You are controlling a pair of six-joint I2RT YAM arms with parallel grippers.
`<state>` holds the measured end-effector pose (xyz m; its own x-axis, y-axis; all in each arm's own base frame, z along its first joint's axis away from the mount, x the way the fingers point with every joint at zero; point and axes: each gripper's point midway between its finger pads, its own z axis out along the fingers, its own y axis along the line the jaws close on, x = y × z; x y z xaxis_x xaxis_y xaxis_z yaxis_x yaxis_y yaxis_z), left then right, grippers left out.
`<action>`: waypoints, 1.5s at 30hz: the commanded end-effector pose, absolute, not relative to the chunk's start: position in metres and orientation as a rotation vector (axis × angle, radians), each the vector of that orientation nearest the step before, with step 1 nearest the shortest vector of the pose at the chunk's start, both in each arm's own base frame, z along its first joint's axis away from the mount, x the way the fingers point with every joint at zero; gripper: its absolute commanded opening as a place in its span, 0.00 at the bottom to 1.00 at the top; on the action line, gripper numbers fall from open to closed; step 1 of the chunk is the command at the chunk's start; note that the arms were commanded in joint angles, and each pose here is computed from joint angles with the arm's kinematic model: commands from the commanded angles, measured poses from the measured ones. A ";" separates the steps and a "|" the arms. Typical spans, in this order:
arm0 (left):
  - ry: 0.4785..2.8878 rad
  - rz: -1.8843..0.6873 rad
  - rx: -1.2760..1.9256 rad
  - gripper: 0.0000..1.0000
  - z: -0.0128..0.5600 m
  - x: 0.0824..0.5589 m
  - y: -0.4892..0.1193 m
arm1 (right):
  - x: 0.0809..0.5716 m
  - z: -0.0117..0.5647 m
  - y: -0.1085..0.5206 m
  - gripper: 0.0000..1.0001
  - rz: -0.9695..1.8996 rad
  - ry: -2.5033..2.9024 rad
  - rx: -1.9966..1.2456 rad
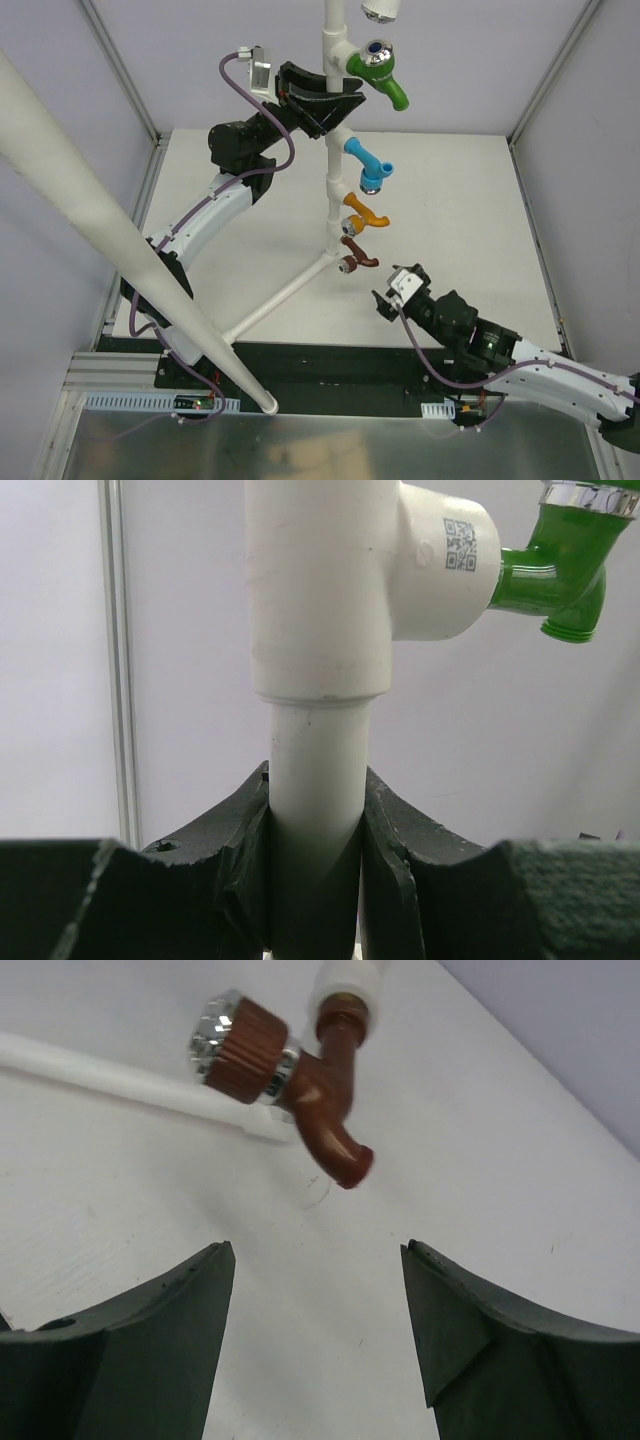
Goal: Install the water faucets
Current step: Screw the water faucet onto the adaptor.
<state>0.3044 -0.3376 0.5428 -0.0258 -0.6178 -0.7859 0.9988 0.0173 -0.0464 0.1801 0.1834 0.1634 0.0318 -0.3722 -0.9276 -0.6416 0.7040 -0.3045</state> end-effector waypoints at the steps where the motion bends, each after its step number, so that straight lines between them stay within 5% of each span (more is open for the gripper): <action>1: 0.668 -1.530 0.824 0.00 0.549 0.252 -0.329 | 0.166 0.224 0.229 0.73 0.290 1.108 -1.074; 13: 0.677 -1.526 0.816 0.00 0.544 0.258 -0.329 | 0.215 0.208 0.264 0.72 -0.088 1.034 -1.240; 20: 0.684 -1.529 0.810 0.00 0.541 0.259 -0.328 | 0.246 0.211 0.270 0.51 -0.070 1.166 -1.057; 24: 0.686 -1.528 0.807 0.00 0.541 0.259 -0.328 | 0.245 0.194 0.276 0.29 0.062 1.267 -0.968; 27: 0.683 -1.533 0.803 0.00 0.541 0.260 -0.328 | 0.250 0.200 0.271 0.00 0.214 1.375 -0.670; 36: 0.686 -1.537 0.801 0.00 0.537 0.263 -0.329 | 0.250 0.179 0.236 0.00 0.920 1.554 0.643; 40: 0.681 -1.550 0.800 0.00 0.538 0.263 -0.329 | 0.239 0.125 0.222 0.00 1.136 1.573 1.393; 43: 0.675 -1.555 0.797 0.00 0.539 0.262 -0.329 | 0.233 0.117 0.235 0.00 1.320 1.548 1.635; 45: 0.672 -1.556 0.798 0.00 0.540 0.262 -0.329 | 0.230 0.125 0.243 0.20 1.458 1.508 1.713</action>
